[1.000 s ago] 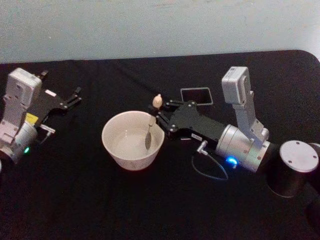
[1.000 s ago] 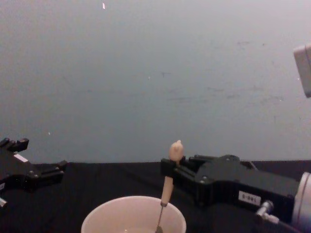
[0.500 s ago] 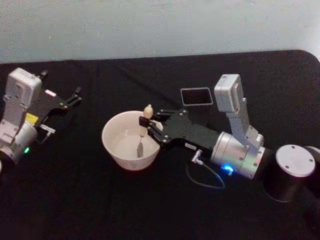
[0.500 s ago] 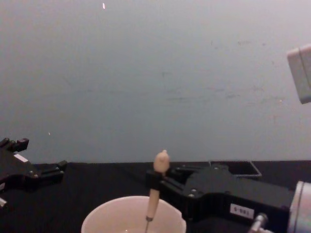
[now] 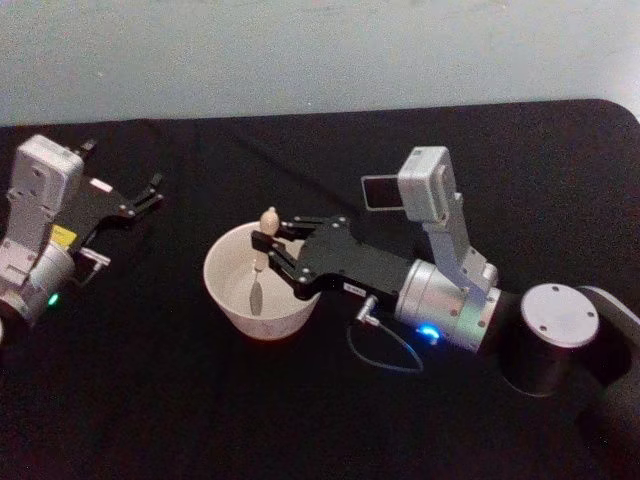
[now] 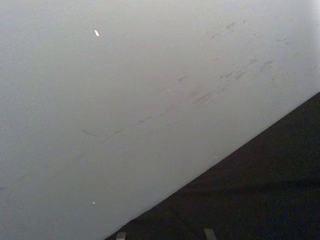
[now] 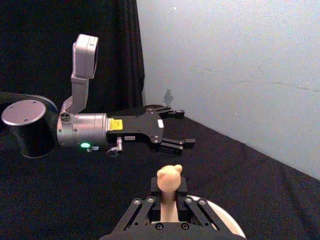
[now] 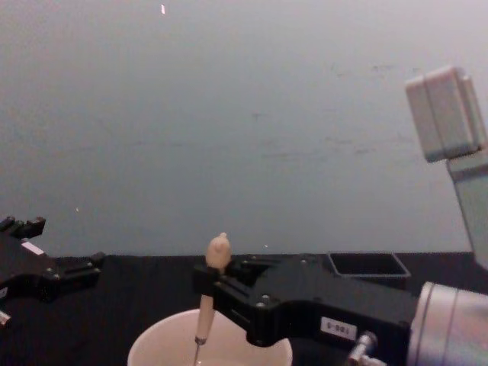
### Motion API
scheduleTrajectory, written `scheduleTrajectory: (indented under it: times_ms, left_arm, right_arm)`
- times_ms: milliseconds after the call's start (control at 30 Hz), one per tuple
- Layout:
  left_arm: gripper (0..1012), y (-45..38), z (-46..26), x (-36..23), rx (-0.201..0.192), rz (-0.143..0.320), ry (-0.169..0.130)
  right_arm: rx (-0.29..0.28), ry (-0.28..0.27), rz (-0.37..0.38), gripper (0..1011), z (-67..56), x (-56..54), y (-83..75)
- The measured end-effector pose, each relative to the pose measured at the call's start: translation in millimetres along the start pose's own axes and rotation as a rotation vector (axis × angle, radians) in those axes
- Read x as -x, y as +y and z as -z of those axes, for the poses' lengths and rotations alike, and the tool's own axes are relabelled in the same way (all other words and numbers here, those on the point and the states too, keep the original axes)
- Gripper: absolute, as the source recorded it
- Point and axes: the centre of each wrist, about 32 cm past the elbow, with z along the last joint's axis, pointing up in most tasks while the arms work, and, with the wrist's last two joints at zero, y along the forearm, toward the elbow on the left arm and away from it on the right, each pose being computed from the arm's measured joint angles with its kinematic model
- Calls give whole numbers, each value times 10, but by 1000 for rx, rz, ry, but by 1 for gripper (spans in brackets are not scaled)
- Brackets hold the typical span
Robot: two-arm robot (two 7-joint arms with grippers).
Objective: Pick up the stirring spoon with one hand, stir inside the cup, then place it back in its original position.
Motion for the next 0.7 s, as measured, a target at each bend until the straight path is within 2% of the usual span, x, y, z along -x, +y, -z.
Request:
scheduleTrajectory:
  times_ms: [333, 700]
  left_arm:
    - [1001, 0, 0, 0, 0, 0, 0]
    - [1001, 0, 0, 0, 0, 0, 0]
  right_arm:
    - [-4, -14, 27, 173, 8, -64, 112]
    - [-4, -19, 66, 173, 11, -129, 98]
